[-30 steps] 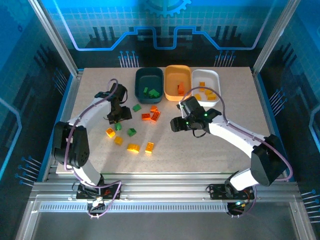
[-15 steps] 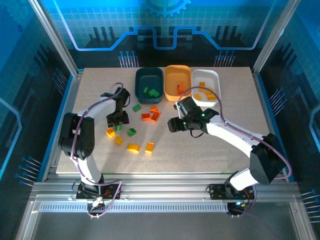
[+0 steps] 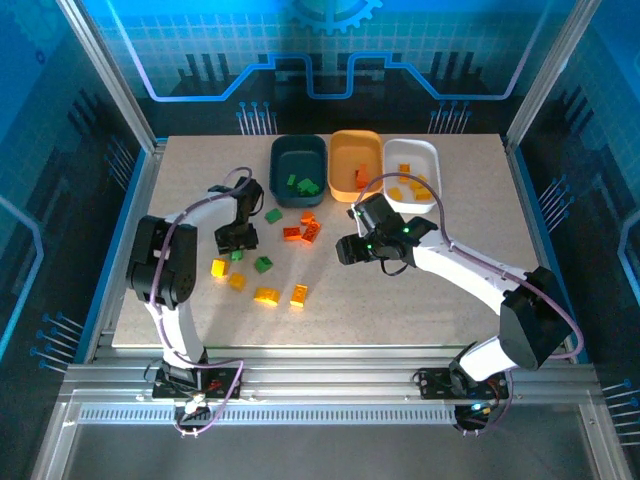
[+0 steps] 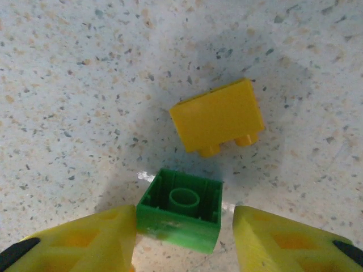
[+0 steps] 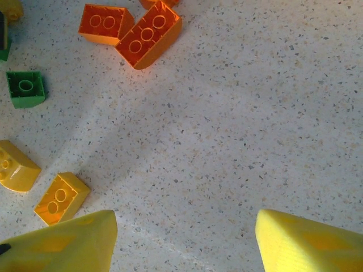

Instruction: Sort the legos into containers by color

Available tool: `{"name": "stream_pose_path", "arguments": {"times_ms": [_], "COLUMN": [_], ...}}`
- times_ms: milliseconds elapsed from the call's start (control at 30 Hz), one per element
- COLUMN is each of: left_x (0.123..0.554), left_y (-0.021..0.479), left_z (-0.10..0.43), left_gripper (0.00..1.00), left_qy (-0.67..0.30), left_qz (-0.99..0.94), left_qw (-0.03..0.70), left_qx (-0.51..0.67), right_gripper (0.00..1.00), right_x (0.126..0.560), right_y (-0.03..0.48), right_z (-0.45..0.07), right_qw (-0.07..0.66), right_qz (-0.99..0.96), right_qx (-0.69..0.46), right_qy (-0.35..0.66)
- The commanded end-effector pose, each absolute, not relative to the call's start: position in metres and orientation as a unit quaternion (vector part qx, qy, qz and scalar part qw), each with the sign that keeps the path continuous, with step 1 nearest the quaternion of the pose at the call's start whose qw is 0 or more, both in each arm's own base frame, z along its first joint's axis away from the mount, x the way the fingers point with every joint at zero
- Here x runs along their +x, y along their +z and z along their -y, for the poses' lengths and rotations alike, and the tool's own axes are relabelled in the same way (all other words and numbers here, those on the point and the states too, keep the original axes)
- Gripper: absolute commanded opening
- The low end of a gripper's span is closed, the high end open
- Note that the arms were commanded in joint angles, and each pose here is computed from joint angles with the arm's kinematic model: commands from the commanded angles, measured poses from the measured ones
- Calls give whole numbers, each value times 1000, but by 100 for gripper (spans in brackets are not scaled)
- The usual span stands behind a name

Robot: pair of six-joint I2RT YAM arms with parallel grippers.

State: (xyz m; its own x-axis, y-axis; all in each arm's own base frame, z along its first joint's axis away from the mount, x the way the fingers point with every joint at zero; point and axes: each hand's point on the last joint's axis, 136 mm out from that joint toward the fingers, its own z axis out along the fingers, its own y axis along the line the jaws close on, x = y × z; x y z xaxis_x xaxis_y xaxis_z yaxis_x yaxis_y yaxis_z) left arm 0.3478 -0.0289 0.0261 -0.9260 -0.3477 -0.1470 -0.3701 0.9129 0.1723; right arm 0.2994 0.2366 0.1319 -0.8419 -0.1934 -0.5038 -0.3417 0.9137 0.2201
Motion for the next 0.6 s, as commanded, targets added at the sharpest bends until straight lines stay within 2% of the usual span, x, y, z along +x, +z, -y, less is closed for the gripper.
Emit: {"name": "stream_pose_path", "arguments": {"times_ms": [0, 133, 400, 567], "left_x": [347, 346, 345, 345], "left_y": [19, 18, 17, 29], "left_z": [30, 30, 30, 33], "left_gripper": [47, 46, 29, 27], "left_qy": [96, 96, 96, 89], "left_qz": [-976, -976, -976, -976], "left_qw": [46, 44, 47, 60], "left_qx": [-192, -192, -190, -191], "right_gripper": [67, 67, 67, 67], "right_x": [295, 295, 295, 294], "right_y": [140, 140, 142, 140], "right_z": [-234, -233, -235, -233], "right_qw": [251, 252, 253, 251], "right_qz": [-945, -945, -945, -945], "right_qx": [-146, -144, -144, -144], "right_qy": [151, 150, 152, 151]}}
